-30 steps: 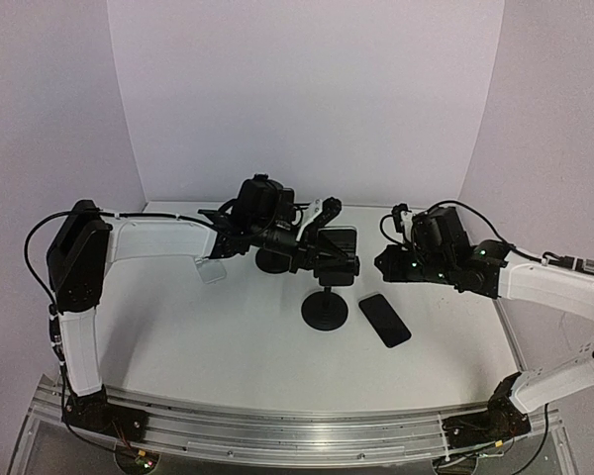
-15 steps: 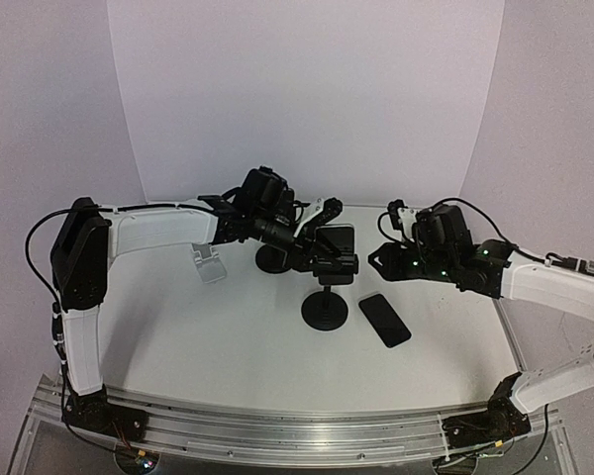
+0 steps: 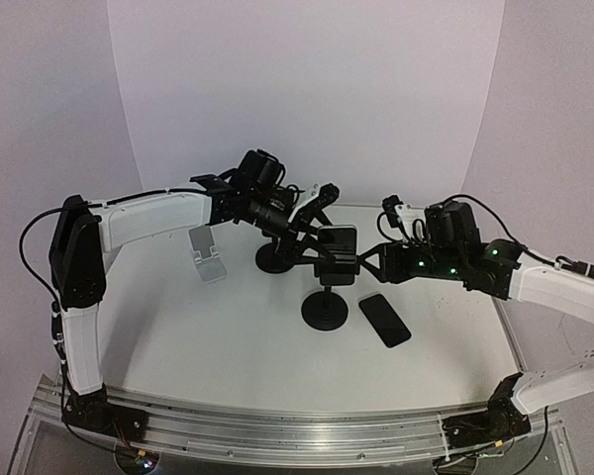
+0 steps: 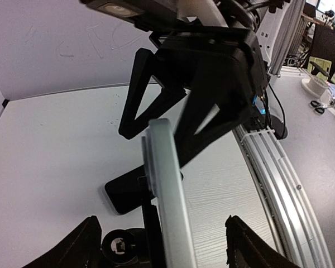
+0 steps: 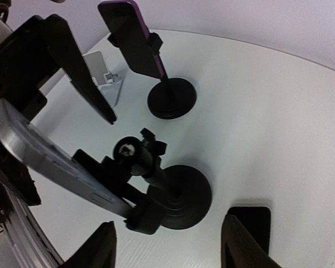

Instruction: Place the phone on the phone stand

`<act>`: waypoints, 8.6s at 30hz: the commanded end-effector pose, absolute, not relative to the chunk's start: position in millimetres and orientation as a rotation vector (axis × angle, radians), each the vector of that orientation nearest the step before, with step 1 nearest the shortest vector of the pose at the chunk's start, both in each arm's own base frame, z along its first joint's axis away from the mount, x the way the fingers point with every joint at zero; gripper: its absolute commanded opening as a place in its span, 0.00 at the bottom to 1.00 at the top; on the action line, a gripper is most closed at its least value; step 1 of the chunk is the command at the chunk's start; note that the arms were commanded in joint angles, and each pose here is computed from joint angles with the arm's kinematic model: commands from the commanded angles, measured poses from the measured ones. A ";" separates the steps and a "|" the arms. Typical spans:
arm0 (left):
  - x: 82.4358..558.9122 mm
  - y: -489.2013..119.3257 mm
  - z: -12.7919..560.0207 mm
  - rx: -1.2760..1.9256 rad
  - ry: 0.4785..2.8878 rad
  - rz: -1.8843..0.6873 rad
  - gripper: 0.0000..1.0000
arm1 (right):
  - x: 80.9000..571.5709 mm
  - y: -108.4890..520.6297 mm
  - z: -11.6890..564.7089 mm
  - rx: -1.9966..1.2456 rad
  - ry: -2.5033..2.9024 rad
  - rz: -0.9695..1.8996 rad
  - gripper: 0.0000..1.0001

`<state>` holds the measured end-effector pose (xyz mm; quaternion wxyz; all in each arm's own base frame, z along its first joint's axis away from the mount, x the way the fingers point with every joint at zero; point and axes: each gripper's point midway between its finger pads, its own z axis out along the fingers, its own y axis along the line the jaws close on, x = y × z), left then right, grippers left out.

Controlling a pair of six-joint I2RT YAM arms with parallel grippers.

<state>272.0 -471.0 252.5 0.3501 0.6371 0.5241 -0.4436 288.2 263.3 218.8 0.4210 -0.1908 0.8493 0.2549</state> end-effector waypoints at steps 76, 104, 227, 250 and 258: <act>254.2 -328.7 260.3 1.613 1.565 -0.749 0.91 | 437.0 224.4 255.0 -1.087 1.703 0.753 0.09; 247.3 -324.1 267.6 1.612 1.535 -0.799 0.92 | 416.8 197.4 282.3 -0.978 1.743 0.637 0.98; 260.7 -339.2 290.9 0.834 2.044 -1.196 0.86 | 241.6 425.1 231.6 -0.664 1.892 0.505 0.34; 253.8 -351.6 265.7 1.239 2.296 -1.150 0.60 | 234.9 432.4 238.6 -0.767 1.825 0.471 0.34; 240.8 -348.4 263.6 1.283 2.331 -1.200 0.34 | 236.1 433.1 243.0 -0.767 1.802 0.463 0.34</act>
